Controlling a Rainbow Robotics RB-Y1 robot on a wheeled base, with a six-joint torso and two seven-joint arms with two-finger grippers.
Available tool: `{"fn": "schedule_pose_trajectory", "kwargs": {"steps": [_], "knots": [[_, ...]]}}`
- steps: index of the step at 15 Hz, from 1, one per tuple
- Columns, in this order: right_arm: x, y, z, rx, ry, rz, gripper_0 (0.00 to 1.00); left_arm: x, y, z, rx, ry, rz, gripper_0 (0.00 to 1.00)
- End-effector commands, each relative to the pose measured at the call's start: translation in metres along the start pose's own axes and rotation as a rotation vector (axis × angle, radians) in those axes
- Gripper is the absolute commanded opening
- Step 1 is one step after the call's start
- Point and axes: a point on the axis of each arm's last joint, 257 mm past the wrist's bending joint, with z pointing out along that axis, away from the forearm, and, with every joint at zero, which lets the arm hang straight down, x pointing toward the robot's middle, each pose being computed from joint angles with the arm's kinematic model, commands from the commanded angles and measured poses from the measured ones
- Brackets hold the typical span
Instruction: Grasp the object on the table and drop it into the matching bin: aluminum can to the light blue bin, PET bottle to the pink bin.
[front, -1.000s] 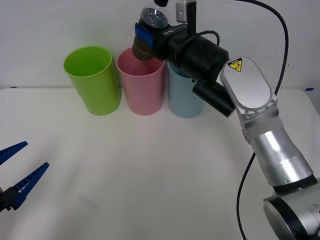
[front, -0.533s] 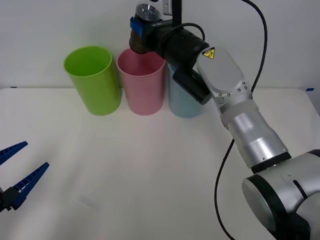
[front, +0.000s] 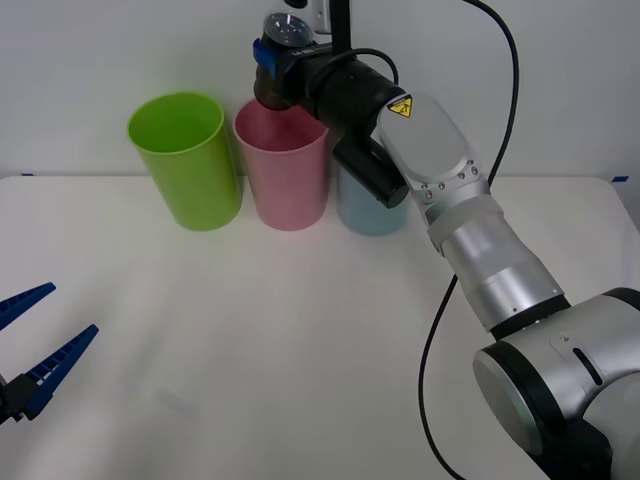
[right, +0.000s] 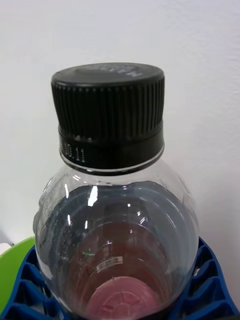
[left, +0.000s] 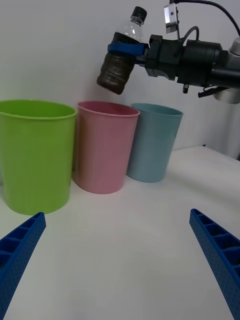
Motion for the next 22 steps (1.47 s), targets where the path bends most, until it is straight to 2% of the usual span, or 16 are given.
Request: {"fn": "schedule_pose_trajectory", "kwargs": {"steps": [1,8,11,13,18,22], "knots": [[0.0,-0.001,0.0,0.001,-0.001,-0.004,1.0,0.0,0.0,0.0,0.0,0.0,0.0,1.0],[-0.003,-0.002,-0.001,0.001,-0.01,0.002,1.0,0.0,0.0,0.0,0.0,0.0,0.0,1.0],[-0.004,-0.002,-0.008,-0.027,-0.008,0.01,1.0,0.0,0.0,0.0,0.0,0.0,0.0,1.0],[-0.006,0.0,-0.022,-0.041,-0.03,0.002,1.0,0.0,0.0,0.0,0.0,0.0,0.0,1.0],[-0.004,0.015,-0.064,-0.127,-0.041,-0.035,1.0,0.0,0.0,0.0,0.0,0.0,0.0,1.0],[0.006,0.038,-0.114,-0.199,-0.045,-0.055,1.0,0.0,0.0,0.0,0.0,0.0,0.0,1.0]]}}
